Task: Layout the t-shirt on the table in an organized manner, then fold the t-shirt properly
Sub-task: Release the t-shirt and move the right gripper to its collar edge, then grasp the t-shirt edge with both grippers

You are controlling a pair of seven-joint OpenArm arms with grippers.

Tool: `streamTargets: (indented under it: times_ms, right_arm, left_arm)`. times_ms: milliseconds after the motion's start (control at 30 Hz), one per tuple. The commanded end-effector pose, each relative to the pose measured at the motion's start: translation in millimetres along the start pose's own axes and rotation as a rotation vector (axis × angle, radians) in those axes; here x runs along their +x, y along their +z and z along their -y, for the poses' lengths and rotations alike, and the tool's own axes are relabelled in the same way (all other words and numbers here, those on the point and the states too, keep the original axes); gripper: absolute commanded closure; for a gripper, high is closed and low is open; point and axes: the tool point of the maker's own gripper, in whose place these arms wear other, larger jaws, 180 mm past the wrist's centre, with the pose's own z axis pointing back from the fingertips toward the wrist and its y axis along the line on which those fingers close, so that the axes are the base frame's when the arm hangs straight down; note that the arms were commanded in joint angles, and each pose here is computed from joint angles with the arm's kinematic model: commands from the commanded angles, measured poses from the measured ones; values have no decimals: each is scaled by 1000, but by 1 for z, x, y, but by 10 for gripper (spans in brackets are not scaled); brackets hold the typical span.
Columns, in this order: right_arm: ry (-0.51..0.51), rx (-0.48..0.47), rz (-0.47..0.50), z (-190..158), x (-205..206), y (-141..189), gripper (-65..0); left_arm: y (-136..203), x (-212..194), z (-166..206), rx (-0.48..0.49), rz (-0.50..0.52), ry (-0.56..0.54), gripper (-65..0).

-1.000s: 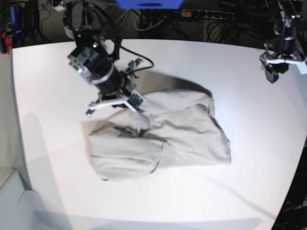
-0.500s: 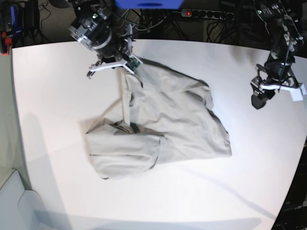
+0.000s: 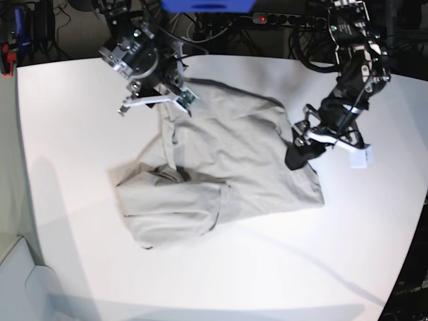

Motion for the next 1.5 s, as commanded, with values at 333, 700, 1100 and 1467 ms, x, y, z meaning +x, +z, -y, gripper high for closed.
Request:
streamTargets:
  times_ms: [333,700,1100,1467]
  right_arm:
    - [28,4,114,-4,16,8,-202]
    - [89,-167,259,69,81,14,-206]
    - [240,-121,282,82,154,-39,-242]
    - [215,21,389,21,177,-74,-244]
  left_arm:
    - [-59,-54,-11,102,-154,-48,-79]
    - [-66,-73,-82,270,-226,-70,-6]
    - [-10,-50,-153,428,-207,-140,-6]
    - [3,-43,-165,465,-178,-113,-6]
